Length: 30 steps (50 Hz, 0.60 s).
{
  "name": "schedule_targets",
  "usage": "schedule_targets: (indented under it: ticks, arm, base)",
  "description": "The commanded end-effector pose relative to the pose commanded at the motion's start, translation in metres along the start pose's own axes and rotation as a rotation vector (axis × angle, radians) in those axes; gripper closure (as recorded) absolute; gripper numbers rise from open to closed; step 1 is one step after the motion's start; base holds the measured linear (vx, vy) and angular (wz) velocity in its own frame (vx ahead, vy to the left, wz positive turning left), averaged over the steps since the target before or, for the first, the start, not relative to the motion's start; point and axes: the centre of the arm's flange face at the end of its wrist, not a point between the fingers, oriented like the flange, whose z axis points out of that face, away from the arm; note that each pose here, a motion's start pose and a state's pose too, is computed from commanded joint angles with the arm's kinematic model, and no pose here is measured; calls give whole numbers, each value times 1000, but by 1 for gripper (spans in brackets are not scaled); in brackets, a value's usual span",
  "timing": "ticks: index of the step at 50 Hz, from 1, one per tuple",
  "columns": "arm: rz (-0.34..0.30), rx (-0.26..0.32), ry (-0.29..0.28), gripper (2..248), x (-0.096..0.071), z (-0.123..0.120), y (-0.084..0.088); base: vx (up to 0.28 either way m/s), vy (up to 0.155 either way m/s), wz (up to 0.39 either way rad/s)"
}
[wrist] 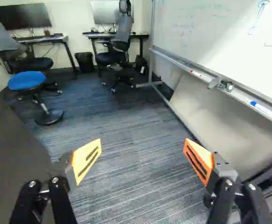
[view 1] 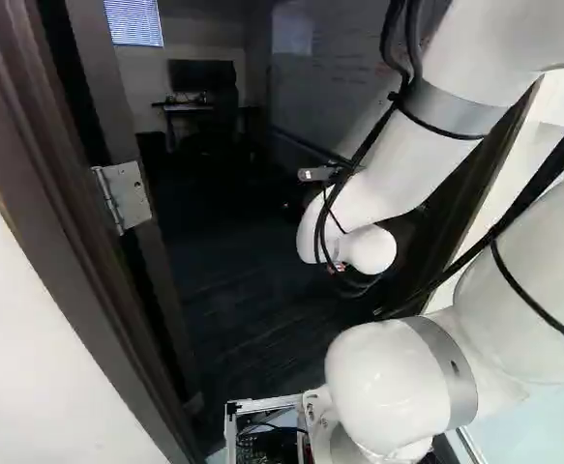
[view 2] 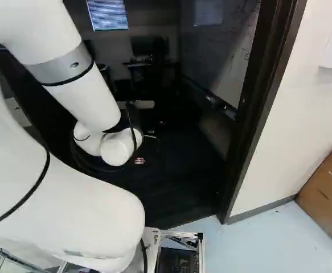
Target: Open the door and move inside
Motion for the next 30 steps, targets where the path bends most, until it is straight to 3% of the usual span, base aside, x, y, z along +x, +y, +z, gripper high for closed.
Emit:
schedule_targets:
  ticks: [30]
  arm:
    - [5, -28, -3, 3, -11, -14, 7]
  base:
    - [0, 0, 0]
